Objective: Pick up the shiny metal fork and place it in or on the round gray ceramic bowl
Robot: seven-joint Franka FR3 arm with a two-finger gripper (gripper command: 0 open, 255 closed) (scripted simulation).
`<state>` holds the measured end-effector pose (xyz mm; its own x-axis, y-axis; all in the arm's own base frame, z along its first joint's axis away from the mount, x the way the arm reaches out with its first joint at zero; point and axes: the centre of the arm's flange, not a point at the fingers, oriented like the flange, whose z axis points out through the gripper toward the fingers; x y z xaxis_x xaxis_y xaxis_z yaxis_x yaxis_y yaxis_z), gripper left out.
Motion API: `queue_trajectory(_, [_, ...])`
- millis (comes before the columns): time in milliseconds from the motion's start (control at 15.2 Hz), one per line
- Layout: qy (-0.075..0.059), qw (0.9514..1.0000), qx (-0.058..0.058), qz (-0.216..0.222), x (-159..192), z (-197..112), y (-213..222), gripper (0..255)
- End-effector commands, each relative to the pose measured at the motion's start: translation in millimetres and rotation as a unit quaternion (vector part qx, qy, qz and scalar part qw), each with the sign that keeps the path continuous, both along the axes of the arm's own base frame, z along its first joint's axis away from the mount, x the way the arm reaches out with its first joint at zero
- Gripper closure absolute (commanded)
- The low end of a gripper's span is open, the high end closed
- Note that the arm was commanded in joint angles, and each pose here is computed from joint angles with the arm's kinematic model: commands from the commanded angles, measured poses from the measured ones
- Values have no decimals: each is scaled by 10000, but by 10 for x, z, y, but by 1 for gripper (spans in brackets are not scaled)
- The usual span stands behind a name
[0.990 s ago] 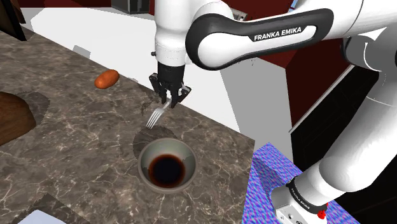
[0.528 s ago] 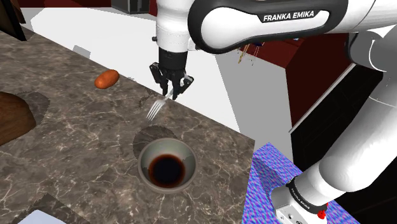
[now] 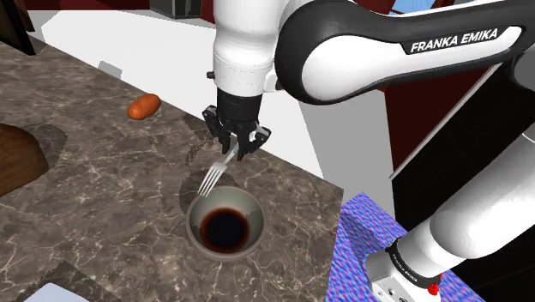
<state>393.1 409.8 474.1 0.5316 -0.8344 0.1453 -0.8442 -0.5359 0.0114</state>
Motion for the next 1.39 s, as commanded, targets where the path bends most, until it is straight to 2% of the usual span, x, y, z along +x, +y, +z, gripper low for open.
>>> queue_trajectory(0, [1, 10000, 0, -8, -274, -22, 123, 255])
queue_trajectory(330, [1, 10000, 0, -8, -852, -70, 368, 255])
queue_trajectory(990, [1, 10000, 0, -8, -852, -631, 368, 255])
queue_trajectory(1320, [1, 10000, 0, -8, -852, -631, 368, 255])
